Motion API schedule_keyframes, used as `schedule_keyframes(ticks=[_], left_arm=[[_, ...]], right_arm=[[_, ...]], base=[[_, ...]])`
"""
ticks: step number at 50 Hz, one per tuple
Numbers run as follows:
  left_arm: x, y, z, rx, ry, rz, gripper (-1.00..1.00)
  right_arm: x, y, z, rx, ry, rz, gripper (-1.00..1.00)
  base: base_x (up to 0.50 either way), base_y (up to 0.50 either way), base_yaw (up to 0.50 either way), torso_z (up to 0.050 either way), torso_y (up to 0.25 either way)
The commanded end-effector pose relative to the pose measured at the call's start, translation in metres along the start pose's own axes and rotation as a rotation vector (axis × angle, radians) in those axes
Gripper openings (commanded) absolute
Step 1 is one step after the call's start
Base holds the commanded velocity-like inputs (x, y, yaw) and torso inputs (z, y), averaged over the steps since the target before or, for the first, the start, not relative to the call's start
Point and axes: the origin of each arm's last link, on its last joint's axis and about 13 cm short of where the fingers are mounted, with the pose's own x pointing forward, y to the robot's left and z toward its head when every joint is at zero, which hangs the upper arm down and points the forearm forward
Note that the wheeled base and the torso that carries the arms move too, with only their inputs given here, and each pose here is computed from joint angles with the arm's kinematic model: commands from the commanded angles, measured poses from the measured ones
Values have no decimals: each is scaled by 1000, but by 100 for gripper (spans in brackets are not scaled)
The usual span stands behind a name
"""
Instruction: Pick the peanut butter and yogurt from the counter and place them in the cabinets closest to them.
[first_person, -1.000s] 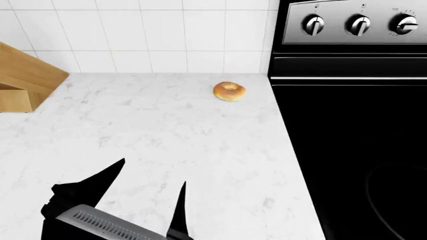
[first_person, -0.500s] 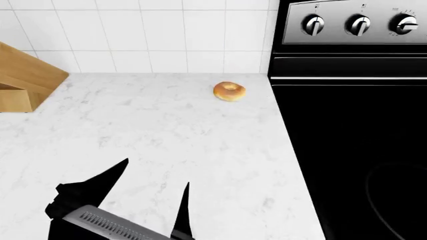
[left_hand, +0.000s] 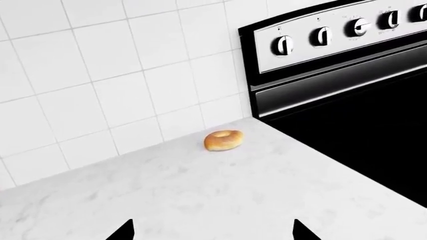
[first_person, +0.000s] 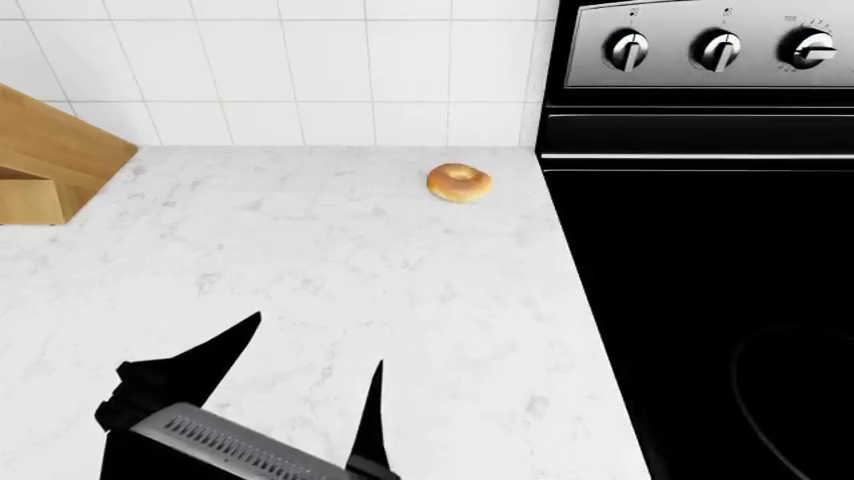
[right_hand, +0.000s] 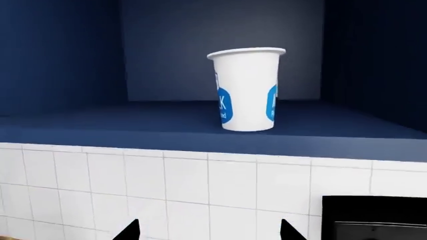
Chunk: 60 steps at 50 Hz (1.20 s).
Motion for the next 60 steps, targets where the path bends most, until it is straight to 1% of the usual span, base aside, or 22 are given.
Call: schedule_keyframes(ticks=[1,25,34,45,51,60], left_arm=[[2,-1,2,2,0,-2,100],[2,0,2,-1,-6,3,100],[1,-1,1,-7,-8,1,100],[2,-2,2,-6,-2,3,100],[2,-1,3,-6,-4,7,100],[2,-2,1,-9,1,7,100]], right_arm=[[-24,-3,-15,-7,7,37,100],[-44,-25,-76,-44,127,71,100],[-57,-28,-95,-73,161,97,100],[-67,-38,-114,-69,187,87,100],[-79,-44,-127,-64,206,100,100],[-94,-47,-150,-71,241,124,100]], base=[[0,0,0,0,0],[0,0,0,0,0],[0,0,0,0,0],[0,0,0,0,0],[0,0,0,0,0],[0,0,0,0,0]])
